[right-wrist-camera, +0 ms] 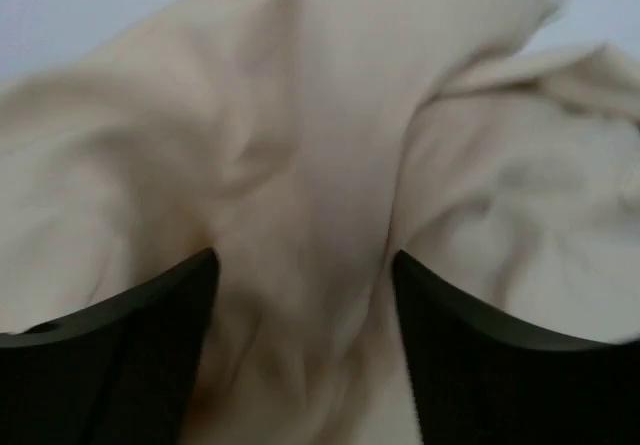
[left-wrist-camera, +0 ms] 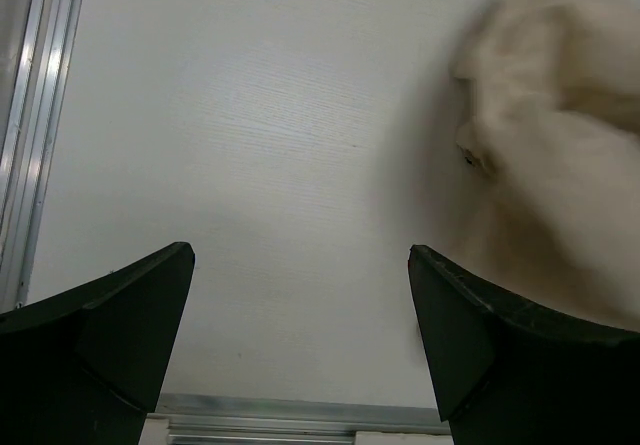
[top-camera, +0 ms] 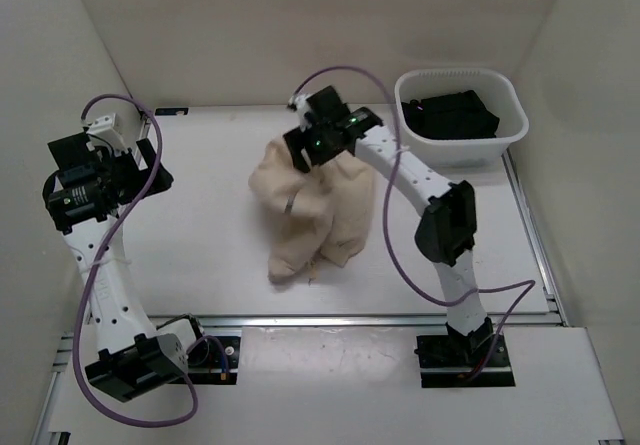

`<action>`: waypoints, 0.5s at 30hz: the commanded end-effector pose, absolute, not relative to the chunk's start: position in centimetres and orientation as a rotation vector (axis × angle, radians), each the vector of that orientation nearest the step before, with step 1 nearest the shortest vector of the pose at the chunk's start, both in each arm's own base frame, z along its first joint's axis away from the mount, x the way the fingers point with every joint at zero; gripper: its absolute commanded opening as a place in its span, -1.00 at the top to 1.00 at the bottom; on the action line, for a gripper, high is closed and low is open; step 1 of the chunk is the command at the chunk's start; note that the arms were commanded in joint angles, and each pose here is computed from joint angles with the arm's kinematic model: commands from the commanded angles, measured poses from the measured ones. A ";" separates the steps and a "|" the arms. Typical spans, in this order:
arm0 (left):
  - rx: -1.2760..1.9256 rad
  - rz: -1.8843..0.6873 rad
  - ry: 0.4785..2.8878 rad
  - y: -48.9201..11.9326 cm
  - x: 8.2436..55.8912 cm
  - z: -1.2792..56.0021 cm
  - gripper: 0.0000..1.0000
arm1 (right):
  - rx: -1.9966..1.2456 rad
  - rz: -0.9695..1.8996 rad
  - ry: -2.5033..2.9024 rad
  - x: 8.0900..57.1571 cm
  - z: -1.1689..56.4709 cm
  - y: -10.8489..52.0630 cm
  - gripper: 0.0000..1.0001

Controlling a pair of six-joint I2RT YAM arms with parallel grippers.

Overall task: Fold and stack the trousers
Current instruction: Move the trousers to the center of the board, then flatten the trousers out

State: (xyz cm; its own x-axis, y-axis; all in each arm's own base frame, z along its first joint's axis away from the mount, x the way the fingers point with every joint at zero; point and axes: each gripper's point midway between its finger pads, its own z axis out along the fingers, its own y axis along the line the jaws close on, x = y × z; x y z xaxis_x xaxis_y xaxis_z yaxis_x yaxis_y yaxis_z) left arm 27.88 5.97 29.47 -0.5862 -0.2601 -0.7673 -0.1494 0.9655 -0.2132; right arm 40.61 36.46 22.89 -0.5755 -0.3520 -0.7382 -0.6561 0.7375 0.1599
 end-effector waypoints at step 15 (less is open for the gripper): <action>0.087 -0.332 2.621 -4.4 33.0 17.0 -1.00 | -0.078 0.661 2.598 29.1 12.9 21.9 -0.71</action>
State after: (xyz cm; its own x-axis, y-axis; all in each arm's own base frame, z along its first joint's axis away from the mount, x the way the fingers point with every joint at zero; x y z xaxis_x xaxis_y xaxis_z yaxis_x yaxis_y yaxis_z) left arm 31.81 -1.86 20.68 -0.8252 -0.0962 -0.5566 0.0636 0.9633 -0.2608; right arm 32.45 19.76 19.35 -0.7764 -0.0234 -0.6298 -0.2656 0.9184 0.2933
